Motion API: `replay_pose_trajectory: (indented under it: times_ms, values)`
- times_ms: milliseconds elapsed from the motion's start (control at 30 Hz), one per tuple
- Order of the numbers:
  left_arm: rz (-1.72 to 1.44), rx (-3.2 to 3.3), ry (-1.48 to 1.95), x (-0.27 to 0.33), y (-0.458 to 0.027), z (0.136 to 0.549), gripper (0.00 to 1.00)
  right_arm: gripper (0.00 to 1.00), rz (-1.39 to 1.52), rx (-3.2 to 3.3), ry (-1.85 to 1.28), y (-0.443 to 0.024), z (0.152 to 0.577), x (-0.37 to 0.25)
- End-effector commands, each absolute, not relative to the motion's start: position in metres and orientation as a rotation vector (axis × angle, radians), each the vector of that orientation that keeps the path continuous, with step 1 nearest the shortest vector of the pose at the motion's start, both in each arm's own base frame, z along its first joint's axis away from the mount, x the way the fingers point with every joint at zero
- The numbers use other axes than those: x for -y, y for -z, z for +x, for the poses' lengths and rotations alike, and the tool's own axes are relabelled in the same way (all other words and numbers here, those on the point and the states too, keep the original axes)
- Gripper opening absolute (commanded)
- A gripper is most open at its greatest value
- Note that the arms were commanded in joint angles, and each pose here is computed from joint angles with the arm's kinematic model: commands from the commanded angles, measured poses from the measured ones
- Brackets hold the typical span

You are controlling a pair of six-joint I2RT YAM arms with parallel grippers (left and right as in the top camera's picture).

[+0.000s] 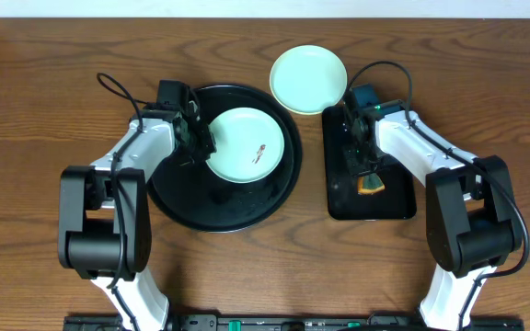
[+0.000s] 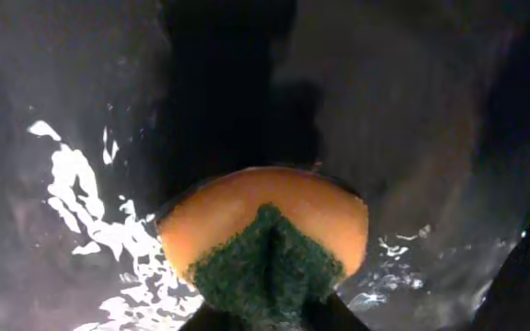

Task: Clean dirty plates on tray and stack at the side
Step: 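Grasp the sponge with the right gripper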

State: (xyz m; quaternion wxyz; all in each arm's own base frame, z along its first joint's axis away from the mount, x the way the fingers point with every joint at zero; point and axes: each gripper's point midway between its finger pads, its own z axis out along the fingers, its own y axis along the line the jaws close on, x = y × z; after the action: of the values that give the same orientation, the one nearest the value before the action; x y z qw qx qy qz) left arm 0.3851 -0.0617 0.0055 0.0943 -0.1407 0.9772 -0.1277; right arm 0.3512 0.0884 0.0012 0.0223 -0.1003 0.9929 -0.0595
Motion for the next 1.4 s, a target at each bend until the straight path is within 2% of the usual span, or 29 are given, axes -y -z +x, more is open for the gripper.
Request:
replay_pose_trajectory:
  times_ms: [0, 33, 167, 267, 333, 567, 800, 967, 1167, 1367]
  values:
    - [-0.505, -2.881, 0.270, 0.044, -0.010, 0.379, 0.08, 0.29, -0.323, -3.088, 0.197, 0.004, 0.350, -0.086]
    - [-0.504, -2.880, 0.270, 0.044, -0.011, 0.379, 0.07, 0.28, -0.323, -3.087, 0.197, 0.004, 0.350, -0.086]
    - [-0.464, -2.888, 0.265, 0.044, -0.011, 0.378, 0.15, 0.07, -0.322, -3.085, 0.197, 0.004, 0.350, -0.087]
    - [-0.439, -2.891, 0.262, 0.044, -0.011, 0.378, 0.17, 0.01, -0.322, -3.080, 0.196, 0.004, 0.352, -0.087]
    - [-0.440, -2.891, 0.262, 0.044, -0.011, 0.378, 0.25, 0.01, -0.332, -3.076, 0.194, 0.003, 0.352, -0.087]
    - [-0.440, -2.891, 0.262, 0.044, -0.011, 0.378, 0.31, 0.01, -0.357, -3.069, 0.194, -0.007, 0.355, -0.088]
    - [-0.435, -2.873, 0.266, 0.044, -0.012, 0.382, 0.51, 0.01, -0.347, -3.015, 0.197, -0.047, 0.367, -0.090]
    - [-0.420, -2.813, 0.280, 0.045, -0.016, 0.397, 0.51, 0.01, -0.462, -3.012, 0.207, -0.062, 0.358, -0.088]
    - [-0.420, -2.816, 0.279, 0.045, -0.015, 0.396, 0.25, 0.01, -0.476, -3.058, 0.232, -0.062, 0.347, -0.083]
    - [-0.428, -2.846, 0.274, 0.045, -0.007, 0.386, 0.23, 0.01, -0.483, -3.052, 0.239, -0.063, 0.348, -0.082]
